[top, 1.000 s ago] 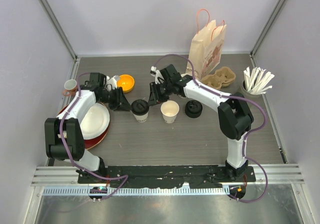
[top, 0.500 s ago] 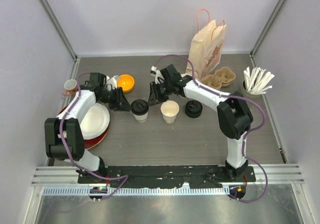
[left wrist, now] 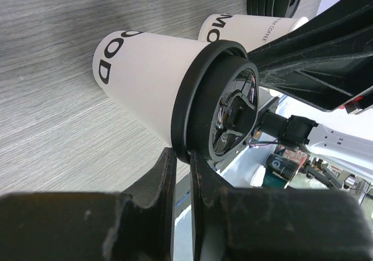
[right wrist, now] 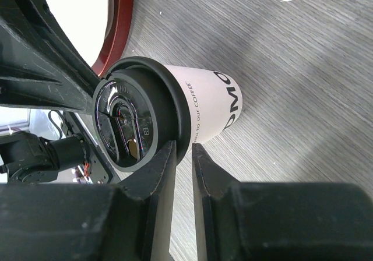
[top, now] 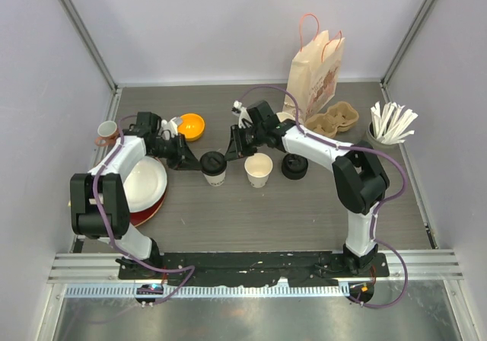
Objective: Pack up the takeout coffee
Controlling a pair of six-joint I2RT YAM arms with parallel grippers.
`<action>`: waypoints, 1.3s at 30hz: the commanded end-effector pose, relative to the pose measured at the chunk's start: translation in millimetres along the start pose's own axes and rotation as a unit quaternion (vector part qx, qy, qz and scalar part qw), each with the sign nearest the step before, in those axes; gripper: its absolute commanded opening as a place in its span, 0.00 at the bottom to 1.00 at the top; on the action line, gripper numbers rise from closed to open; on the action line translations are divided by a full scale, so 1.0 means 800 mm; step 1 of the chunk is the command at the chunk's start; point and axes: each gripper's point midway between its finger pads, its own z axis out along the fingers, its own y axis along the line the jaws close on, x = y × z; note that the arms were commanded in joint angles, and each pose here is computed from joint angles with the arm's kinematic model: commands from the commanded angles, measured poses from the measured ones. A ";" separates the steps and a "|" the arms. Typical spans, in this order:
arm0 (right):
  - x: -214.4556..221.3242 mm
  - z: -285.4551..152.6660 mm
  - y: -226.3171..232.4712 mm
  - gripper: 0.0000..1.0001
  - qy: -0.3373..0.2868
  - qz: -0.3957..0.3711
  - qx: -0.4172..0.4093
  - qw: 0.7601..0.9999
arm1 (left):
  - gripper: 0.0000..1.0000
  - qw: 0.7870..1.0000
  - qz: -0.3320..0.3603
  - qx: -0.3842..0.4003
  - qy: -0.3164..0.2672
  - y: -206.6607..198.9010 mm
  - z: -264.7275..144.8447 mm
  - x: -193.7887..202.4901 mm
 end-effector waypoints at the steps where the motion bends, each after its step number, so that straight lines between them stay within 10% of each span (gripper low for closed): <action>1: 0.047 0.022 -0.016 0.22 0.042 0.011 0.026 0.999 | 0.00 0.998 -0.007 -0.052 0.030 0.040 0.029 0.019; 23: 0.072 0.021 -0.046 0.16 0.055 0.018 0.069 0.996 | 0.00 0.981 -0.067 -0.172 0.060 0.139 0.065 0.044; 39: 0.040 0.012 -0.014 0.16 0.030 -0.004 0.040 0.999 | 0.01 0.993 0.048 -0.098 -0.048 0.039 0.015 -0.029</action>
